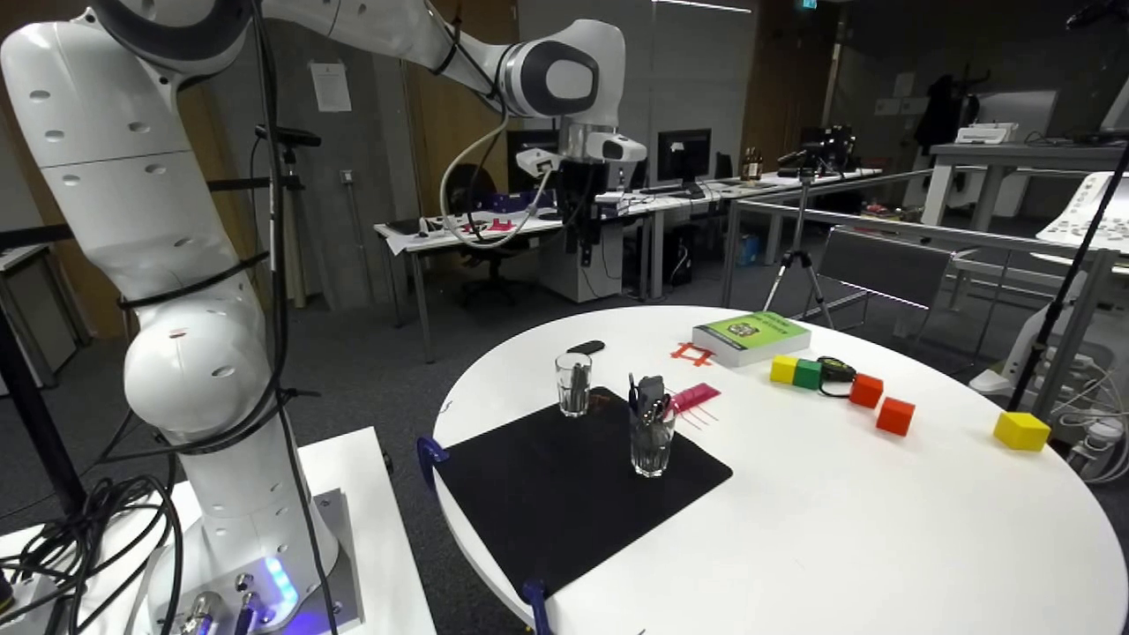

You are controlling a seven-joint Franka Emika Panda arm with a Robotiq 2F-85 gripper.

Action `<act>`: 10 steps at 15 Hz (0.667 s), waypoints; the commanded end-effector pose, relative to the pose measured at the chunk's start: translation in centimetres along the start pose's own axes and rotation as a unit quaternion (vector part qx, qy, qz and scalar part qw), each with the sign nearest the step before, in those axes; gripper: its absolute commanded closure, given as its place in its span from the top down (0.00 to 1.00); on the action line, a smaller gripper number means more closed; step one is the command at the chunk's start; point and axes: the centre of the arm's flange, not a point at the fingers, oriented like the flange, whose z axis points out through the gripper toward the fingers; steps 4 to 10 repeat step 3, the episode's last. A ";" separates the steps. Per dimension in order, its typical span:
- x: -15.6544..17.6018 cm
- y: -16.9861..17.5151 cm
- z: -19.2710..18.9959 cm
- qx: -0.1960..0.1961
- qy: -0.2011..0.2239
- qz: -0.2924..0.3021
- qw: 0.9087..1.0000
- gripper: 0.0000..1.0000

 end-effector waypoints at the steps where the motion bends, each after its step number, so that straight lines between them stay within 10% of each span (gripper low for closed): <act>1: -0.1 0.0 0.0 0.000 0.000 0.000 1.000 1.00; 10: -0.2 0.1 0.0 -0.001 0.000 0.000 1.000 1.00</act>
